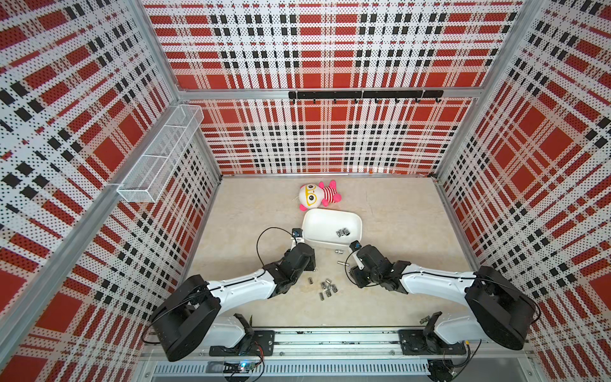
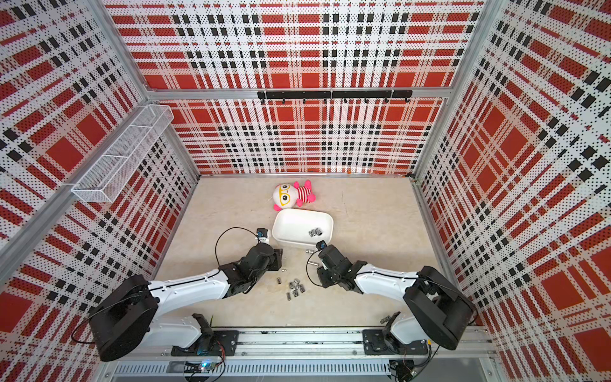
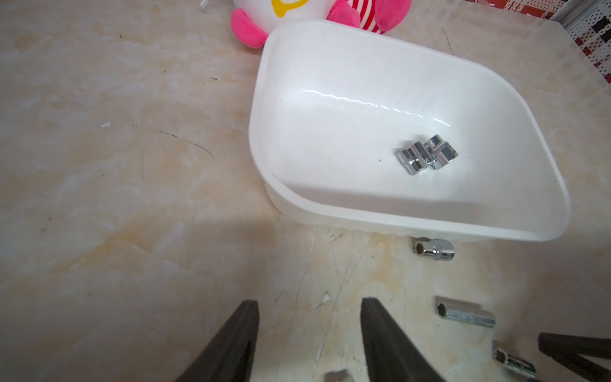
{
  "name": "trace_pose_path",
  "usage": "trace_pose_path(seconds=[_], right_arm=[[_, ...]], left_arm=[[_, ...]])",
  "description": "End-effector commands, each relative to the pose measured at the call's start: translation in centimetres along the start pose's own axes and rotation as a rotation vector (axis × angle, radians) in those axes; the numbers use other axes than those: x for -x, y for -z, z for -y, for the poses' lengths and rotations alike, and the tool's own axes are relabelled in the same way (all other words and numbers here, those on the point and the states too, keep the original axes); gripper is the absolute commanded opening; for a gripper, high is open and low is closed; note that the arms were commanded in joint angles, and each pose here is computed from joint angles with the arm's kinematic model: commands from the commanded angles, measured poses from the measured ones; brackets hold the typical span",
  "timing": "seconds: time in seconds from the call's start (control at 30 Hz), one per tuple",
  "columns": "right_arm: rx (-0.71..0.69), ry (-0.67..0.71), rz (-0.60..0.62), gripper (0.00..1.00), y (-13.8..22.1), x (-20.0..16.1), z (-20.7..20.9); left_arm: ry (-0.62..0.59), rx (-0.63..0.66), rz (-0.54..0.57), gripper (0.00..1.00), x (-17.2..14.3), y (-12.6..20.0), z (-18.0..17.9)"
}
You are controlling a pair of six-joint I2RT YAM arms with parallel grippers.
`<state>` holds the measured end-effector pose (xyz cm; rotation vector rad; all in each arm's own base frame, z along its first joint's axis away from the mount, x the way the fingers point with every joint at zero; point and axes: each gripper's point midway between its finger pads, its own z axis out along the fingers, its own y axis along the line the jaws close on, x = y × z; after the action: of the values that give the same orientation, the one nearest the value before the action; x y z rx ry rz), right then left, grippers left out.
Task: Put the socket on the desktop into the storage box
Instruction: Pick up the socket head from the center of the board.
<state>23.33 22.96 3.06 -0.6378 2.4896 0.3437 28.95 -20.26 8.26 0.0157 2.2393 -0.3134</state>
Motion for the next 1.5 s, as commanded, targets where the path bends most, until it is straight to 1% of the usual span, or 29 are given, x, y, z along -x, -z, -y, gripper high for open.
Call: trace_pose_path(seconds=[0.0, 0.3, 0.5, 0.77, 0.97, 1.2, 1.4, 1.47], right_arm=[[-0.007, 0.014, 0.014, 0.42, -0.3, 0.8, -0.2], [-0.025, 0.021, -0.026, 0.40, -1.2, 0.3, -0.1], [-0.028, 0.023, -0.043, 0.36, -1.5, 0.0, -0.1], [-0.022, 0.025, -0.041, 0.32, -1.3, -0.1, -0.4], [-0.065, 0.030, -0.041, 0.30, -1.2, -0.2, 0.0], [-0.078, 0.042, -0.063, 0.27, -1.5, -0.7, -0.2], [-0.092, 0.050, -0.056, 0.19, -1.3, -0.6, -0.3], [-0.091, 0.050, -0.046, 0.17, -1.0, -0.5, -0.3]], left_arm=[[-0.002, -0.016, 0.008, 0.55, 0.4, 0.0, 0.6], [-0.003, -0.016, 0.005, 0.55, 0.4, 0.0, 0.6], [-0.003, -0.017, 0.006, 0.55, 0.4, 0.0, 0.7], [-0.004, -0.018, 0.007, 0.55, 0.4, 0.0, 0.7], [-0.003, -0.020, 0.007, 0.55, 0.4, 0.0, 0.7], [-0.003, -0.018, 0.008, 0.55, 0.5, 0.0, 0.7], [-0.003, -0.019, 0.008, 0.55, 0.5, 0.0, 0.7], [-0.003, -0.017, 0.010, 0.55, 0.5, 0.0, 0.7]])
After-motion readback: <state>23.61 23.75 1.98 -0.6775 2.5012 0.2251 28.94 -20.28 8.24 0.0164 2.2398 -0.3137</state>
